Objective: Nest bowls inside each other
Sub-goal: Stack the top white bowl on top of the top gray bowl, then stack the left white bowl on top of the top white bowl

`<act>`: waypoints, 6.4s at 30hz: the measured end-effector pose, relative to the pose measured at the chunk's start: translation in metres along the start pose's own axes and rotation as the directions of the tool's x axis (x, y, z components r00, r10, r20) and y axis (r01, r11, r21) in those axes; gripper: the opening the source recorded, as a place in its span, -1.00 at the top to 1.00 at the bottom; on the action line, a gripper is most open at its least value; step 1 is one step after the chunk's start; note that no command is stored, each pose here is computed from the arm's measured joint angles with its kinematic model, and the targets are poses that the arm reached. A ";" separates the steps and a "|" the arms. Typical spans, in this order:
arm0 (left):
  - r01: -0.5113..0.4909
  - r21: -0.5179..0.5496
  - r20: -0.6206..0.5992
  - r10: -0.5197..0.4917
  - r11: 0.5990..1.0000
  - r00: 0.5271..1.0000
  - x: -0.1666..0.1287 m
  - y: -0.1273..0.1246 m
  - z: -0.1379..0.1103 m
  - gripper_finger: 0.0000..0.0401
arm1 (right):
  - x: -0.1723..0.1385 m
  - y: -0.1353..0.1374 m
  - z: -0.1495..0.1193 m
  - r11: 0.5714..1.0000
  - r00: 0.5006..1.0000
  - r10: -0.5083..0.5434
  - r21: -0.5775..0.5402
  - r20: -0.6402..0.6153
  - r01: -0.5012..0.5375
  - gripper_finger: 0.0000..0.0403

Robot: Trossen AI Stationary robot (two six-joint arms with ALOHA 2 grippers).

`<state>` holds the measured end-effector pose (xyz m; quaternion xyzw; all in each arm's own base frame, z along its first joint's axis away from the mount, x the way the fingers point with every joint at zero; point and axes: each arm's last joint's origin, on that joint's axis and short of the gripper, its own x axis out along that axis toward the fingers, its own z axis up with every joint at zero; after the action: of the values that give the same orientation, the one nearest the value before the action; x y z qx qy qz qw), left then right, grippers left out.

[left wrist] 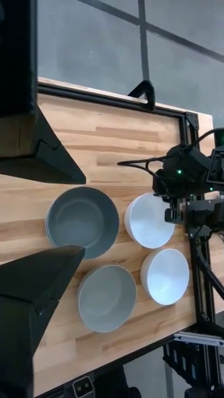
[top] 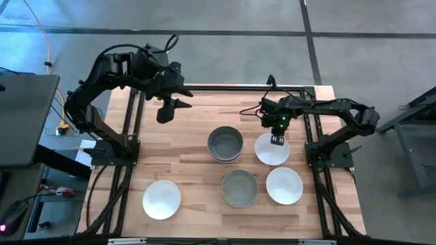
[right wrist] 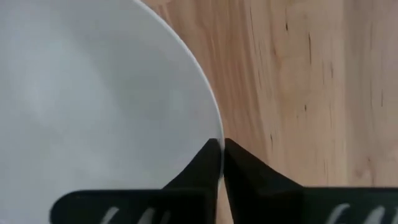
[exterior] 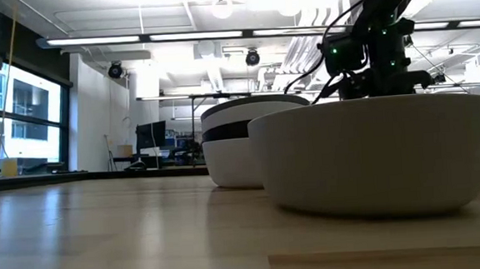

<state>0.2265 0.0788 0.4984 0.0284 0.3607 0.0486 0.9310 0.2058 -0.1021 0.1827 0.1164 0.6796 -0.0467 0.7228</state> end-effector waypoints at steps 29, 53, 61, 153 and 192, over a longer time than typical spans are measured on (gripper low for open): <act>0.000 0.010 0.000 0.000 1.000 1.000 0.000 0.000 0.000 0.20 | -0.091 0.001 0.028 0.999 0.992 -0.034 -0.027 0.121 0.038 1.00; -0.015 -0.028 -0.149 0.011 0.999 0.989 -0.017 -0.001 -0.022 0.20 | -0.163 0.023 0.133 0.998 0.992 0.050 -0.030 0.118 -0.046 1.00; -0.135 -0.059 -0.047 0.133 0.989 0.990 -0.070 -0.007 -0.040 0.20 | -0.136 0.035 0.161 0.995 0.995 0.078 -0.071 0.066 -0.073 1.00; -0.193 -0.011 0.395 0.182 0.981 0.901 -0.157 -0.064 -0.156 0.20 | -0.045 0.031 0.209 0.989 0.988 0.137 0.072 -0.064 -0.133 0.73; 0.091 -0.296 -0.313 -0.187 0.951 0.931 0.048 -0.054 -0.244 0.20 | -0.236 0.045 0.134 0.953 0.874 0.161 -0.304 0.459 -0.016 0.21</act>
<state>0.1015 0.0347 0.2813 -0.1363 0.5053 0.0359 0.8513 0.3288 -0.1112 0.4284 0.0249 0.4731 0.0598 0.8786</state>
